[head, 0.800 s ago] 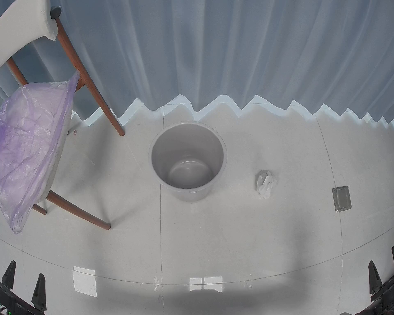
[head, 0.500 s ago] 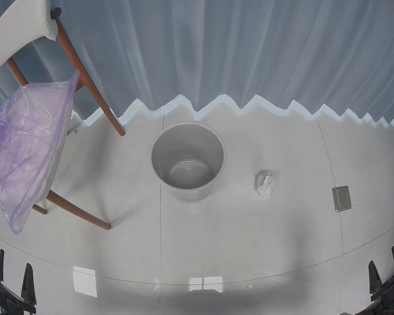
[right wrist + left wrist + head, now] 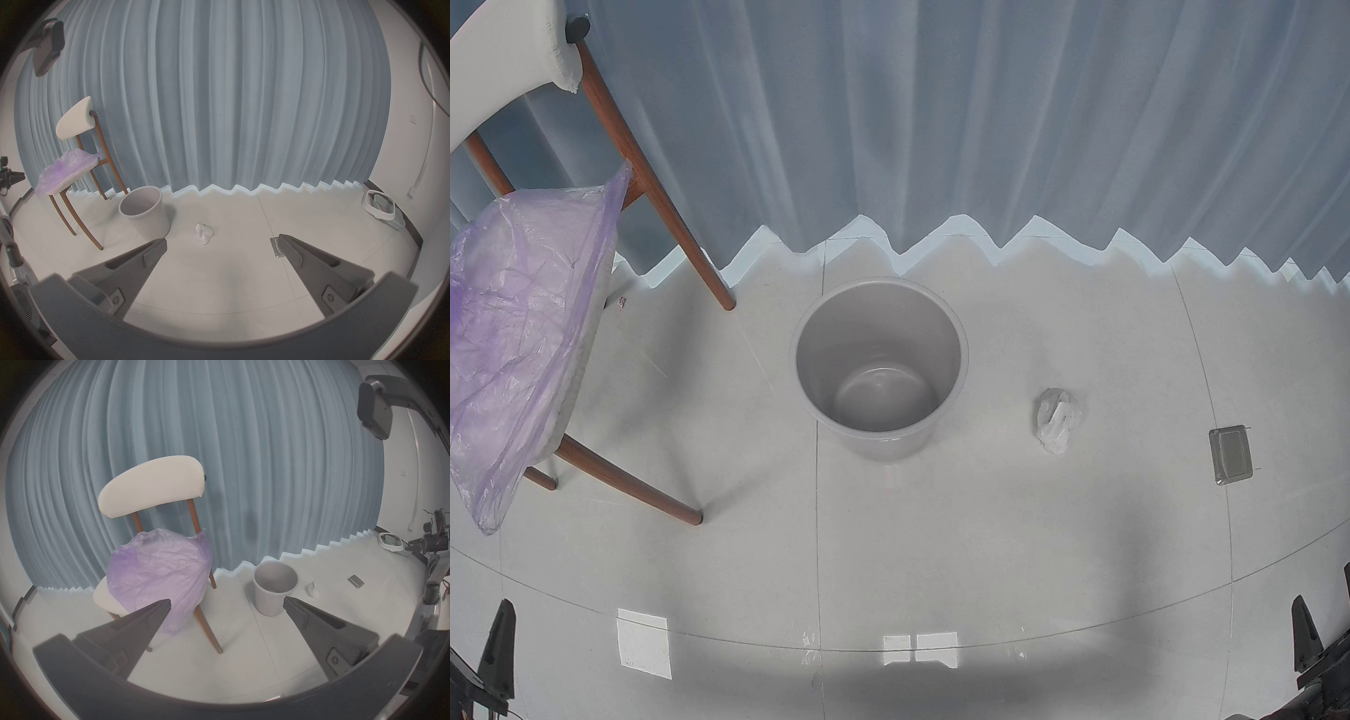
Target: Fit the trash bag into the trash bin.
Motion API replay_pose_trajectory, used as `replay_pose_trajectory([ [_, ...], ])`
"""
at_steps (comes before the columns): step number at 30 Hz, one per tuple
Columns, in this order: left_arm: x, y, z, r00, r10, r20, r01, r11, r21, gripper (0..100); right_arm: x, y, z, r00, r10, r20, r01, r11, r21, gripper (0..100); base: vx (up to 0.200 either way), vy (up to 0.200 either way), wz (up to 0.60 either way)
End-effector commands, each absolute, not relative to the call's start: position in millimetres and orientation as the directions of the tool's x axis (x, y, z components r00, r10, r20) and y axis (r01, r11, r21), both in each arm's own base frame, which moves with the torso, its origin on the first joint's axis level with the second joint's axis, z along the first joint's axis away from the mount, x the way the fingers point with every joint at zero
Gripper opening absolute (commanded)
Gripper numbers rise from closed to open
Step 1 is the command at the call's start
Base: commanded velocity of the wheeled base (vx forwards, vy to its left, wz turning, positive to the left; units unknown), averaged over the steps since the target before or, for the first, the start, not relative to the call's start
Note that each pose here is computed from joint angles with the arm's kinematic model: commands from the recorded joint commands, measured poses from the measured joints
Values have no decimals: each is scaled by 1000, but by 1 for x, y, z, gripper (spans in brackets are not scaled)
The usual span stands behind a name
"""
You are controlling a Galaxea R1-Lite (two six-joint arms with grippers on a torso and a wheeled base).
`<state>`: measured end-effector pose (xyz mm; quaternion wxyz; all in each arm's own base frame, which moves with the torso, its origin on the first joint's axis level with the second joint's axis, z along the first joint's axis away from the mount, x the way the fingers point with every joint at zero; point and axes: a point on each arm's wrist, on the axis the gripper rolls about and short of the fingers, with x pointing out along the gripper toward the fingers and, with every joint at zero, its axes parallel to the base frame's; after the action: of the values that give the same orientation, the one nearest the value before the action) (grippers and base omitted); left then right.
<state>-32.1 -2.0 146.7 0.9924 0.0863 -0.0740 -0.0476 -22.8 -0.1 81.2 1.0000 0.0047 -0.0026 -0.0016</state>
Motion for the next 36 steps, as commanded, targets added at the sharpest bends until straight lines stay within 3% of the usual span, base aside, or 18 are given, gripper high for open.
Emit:
replay_pose_trajectory([
  [1,0,-3,195,988,-153,-23,154,971,183,100,-23,0,76,1000,-6,5,6,1000,17,100,0,0,0],
  [6,32,-4,226,984,-153,-91,168,968,187,100,-23,0,76,1000,-6,5,6,1000,14,100,0,0,0],
  [12,68,-5,243,978,-166,-129,200,926,322,100,-23,0,76,1000,-6,5,6,1000,14,100,0,0,0],
  [16,89,-15,252,950,-298,-96,312,863,399,100,-23,0,76,1000,-6,5,6,1000,14,100,0,0,0],
  [21,120,-27,261,928,-359,-104,357,771,527,100,-23,0,76,1000,-6,5,6,1000,14,100,0,0,0],
  [25,144,-32,264,930,-341,-137,353,723,593,100,-23,0,76,1000,-5,5,5,1000,12,100,0,0,0],
  [36,187,-49,257,984,-119,-131,174,791,586,100,-23,0,76,1000,-3,5,3,1000,14,100,0,0,0],
])
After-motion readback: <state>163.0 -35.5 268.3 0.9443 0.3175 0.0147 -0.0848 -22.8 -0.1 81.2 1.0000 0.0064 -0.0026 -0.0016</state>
